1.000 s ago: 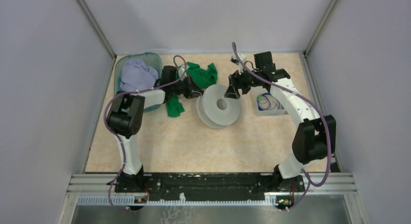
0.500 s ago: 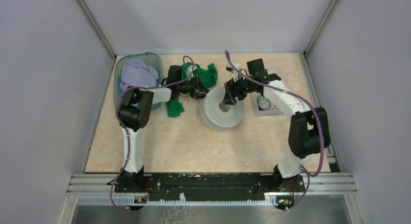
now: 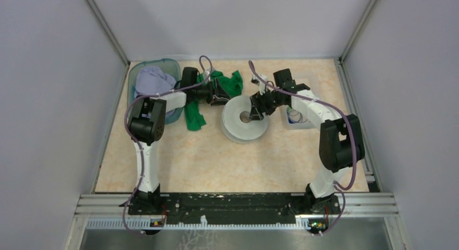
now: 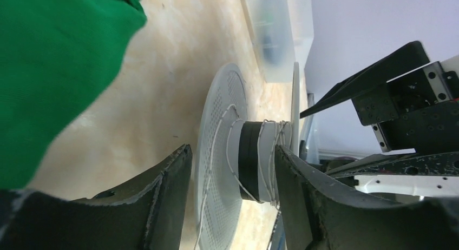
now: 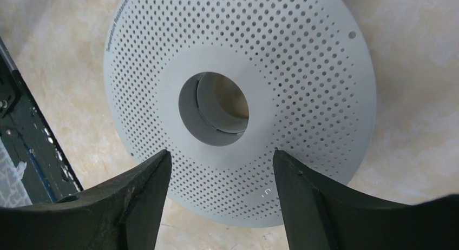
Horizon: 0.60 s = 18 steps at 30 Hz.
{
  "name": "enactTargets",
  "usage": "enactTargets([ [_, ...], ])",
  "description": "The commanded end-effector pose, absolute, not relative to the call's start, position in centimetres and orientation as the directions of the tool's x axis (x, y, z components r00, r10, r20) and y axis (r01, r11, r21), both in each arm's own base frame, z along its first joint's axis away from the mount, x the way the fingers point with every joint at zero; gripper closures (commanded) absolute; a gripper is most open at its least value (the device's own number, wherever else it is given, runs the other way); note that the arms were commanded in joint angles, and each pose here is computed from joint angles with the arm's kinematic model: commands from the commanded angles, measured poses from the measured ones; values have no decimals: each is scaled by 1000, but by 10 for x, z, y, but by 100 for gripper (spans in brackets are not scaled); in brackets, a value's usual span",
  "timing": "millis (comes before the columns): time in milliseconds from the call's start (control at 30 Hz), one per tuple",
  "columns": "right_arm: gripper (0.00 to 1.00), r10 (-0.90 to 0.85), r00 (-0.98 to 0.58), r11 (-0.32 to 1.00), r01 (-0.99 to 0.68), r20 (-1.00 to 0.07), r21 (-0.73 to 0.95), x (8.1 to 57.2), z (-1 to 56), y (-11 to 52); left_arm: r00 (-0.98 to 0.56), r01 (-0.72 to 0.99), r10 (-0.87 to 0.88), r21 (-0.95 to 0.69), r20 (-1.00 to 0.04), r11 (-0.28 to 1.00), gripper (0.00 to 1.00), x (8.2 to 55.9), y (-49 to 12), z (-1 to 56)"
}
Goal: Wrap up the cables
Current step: Place the cable reel at the center of the board.
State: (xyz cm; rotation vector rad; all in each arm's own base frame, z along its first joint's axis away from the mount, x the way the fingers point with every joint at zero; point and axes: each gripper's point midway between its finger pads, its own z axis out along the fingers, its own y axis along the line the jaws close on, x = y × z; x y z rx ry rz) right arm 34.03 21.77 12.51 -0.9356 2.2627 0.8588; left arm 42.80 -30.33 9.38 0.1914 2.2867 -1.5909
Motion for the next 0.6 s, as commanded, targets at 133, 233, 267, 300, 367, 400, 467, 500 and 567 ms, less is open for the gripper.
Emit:
enactTargets([
  [133, 32, -429, -612, 541, -763, -664, 353, 338, 113, 223, -868, 442, -23, -793, -496, 420, 32, 448, -291, 91],
  [233, 33, -432, -609, 544, -764, -665, 347, 339, 113, 224, -850, 469, -13, -768, -526, 437, 30, 455, -285, 91],
  [267, 33, -432, -609, 545, -764, -665, 346, 339, 113, 223, -844, 477, -10, -758, -537, 445, 30, 457, -283, 92],
  [300, 33, -432, -608, 545, -765, -666, 345, 339, 114, 223, -838, 485, -6, -747, -546, 454, 30, 458, -281, 93],
  [367, 33, -430, -606, 543, -766, -669, 344, 339, 117, 224, -822, 502, -2, -727, -569, 467, 30, 461, -278, 97],
  [400, 33, -429, -603, 542, -767, -672, 343, 339, 119, 224, -814, 512, 1, -716, -581, 474, 30, 462, -276, 99],
  [467, 33, -426, -596, 541, -771, -680, 337, 339, 124, 224, -790, 541, 13, -688, -612, 483, 30, 462, -272, 107],
  [500, 33, -425, -593, 544, -771, -684, 331, 340, 127, 223, -772, 563, 23, -667, -635, 489, 29, 460, -270, 111],
  [567, 33, -422, -587, 553, -771, -691, 317, 341, 132, 221, -737, 601, 38, -628, -675, 495, 29, 454, -265, 118],
])
